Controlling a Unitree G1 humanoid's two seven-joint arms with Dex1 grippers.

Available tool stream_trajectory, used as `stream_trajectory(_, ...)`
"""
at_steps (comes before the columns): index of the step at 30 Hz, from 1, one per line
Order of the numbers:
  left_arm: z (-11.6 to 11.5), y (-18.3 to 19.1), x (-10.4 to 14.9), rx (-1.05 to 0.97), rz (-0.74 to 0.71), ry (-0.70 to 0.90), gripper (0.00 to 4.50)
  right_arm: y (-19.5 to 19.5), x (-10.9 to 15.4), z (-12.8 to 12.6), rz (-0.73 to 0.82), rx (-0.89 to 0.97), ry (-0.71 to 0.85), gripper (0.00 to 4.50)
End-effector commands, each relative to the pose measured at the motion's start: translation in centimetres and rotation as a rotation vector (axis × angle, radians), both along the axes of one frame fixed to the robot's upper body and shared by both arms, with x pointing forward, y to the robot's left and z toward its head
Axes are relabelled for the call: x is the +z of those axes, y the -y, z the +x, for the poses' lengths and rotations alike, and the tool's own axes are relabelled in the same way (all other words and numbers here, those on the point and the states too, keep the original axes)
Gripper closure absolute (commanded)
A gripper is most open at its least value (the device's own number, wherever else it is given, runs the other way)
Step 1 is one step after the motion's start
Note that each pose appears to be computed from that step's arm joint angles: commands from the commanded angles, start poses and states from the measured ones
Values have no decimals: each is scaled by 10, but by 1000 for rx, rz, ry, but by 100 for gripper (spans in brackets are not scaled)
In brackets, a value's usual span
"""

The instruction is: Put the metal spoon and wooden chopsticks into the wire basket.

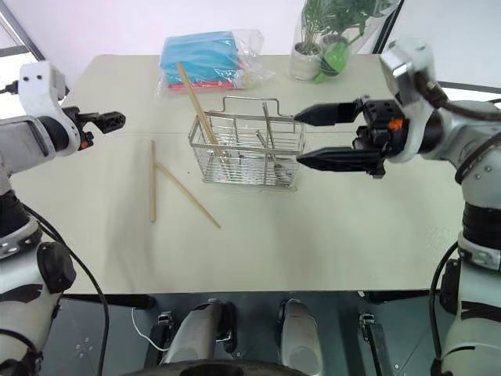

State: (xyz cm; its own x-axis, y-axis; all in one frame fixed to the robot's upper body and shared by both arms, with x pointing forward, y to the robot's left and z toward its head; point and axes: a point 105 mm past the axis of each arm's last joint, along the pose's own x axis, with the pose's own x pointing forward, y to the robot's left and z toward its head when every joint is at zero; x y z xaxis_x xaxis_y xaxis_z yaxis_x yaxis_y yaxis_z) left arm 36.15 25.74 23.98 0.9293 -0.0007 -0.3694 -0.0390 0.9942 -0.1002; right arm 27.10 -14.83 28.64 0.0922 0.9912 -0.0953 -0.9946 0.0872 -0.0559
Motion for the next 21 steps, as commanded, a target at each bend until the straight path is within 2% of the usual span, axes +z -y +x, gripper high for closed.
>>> stream_trajectory(1, 13, -2, -10, 16, 27, -2, 0, -2, 1, -5, -3, 1, 36, 3)
stream_trajectory(4, 35, -2, -36, 18, 18, -42, 0, -3, -9, -3, 4, -25, 15, 3)
stream_trajectory(9, 61, -3, -62, 19, -5, -78, 0, -6, -8, -9, 32, -37, 3, 3)
stream_trajectory(12, 76, 1, -69, 7, -9, -72, 0, -6, -8, -11, 41, -49, -5, 3)
stream_trajectory(16, 93, 13, -64, -32, 27, -33, 0, -4, -8, -12, 53, -70, -19, 3)
stream_trajectory(18, 97, 20, -65, -52, 48, -44, 0, -1, -7, -9, 68, -90, -23, 3)
stream_trajectory(21, 97, 24, -81, -67, 103, -118, 0, 2, -5, -7, 84, -106, -21, 3)
